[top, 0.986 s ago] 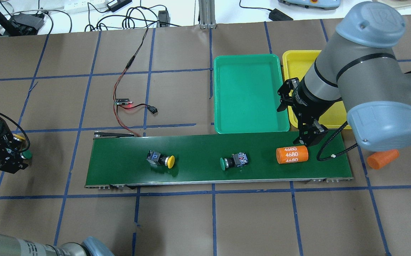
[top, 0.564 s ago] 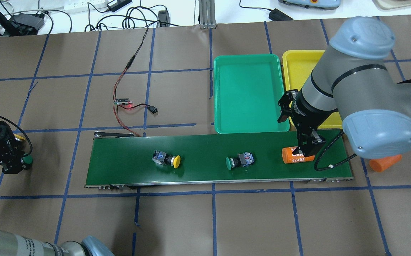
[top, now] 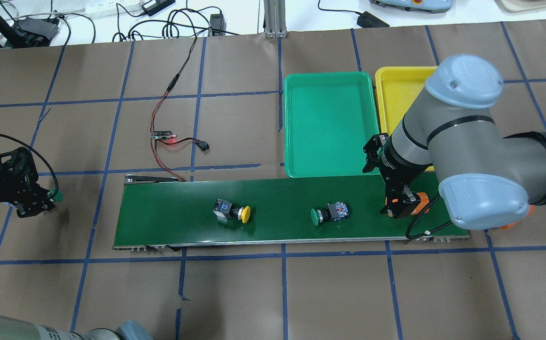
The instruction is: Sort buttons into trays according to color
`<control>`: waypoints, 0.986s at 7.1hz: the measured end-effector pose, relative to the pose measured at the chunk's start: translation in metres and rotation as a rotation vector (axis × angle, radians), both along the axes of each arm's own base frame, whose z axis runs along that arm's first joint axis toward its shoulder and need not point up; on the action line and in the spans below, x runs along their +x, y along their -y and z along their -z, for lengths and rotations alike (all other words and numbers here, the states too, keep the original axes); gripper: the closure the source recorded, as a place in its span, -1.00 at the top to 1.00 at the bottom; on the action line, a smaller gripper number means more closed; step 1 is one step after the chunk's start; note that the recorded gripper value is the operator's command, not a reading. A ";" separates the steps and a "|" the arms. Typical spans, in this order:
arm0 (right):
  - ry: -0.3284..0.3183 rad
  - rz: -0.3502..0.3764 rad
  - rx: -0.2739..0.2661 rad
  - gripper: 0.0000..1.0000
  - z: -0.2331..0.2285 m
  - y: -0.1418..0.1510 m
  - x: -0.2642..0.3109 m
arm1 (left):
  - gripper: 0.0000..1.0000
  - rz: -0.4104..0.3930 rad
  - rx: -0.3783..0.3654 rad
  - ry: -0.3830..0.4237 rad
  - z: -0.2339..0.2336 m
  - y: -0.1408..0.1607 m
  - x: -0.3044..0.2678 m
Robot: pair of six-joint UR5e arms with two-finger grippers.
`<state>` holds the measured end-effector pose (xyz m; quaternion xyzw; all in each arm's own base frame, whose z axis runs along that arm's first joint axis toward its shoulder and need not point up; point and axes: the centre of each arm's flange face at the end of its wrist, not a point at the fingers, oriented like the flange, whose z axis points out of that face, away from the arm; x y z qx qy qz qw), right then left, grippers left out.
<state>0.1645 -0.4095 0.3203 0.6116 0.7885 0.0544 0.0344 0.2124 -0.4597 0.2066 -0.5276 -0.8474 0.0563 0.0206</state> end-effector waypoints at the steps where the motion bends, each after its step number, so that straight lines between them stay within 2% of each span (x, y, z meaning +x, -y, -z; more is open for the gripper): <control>1: -0.003 -0.014 -0.018 1.00 0.016 -0.006 0.005 | -0.45 0.078 0.004 -0.002 -0.019 0.011 -0.039; 3: -0.003 -0.023 -0.057 1.00 0.036 -0.014 0.008 | -0.45 0.245 0.032 -0.020 -0.064 0.023 -0.125; 4: -0.002 -0.024 -0.057 1.00 0.041 -0.014 0.008 | -0.43 0.336 0.049 -0.029 -0.080 0.020 -0.174; 5: -0.004 -0.024 -0.052 1.00 0.046 -0.012 0.008 | -0.18 0.418 0.062 -0.032 -0.086 0.011 -0.221; 6: -0.010 -0.025 -0.050 1.00 0.048 -0.010 0.008 | 0.20 0.473 0.081 -0.039 -0.080 -0.005 -0.263; 7: -0.024 -0.026 -0.052 1.00 0.051 -0.008 0.006 | 0.81 0.488 0.088 -0.042 -0.067 -0.021 -0.292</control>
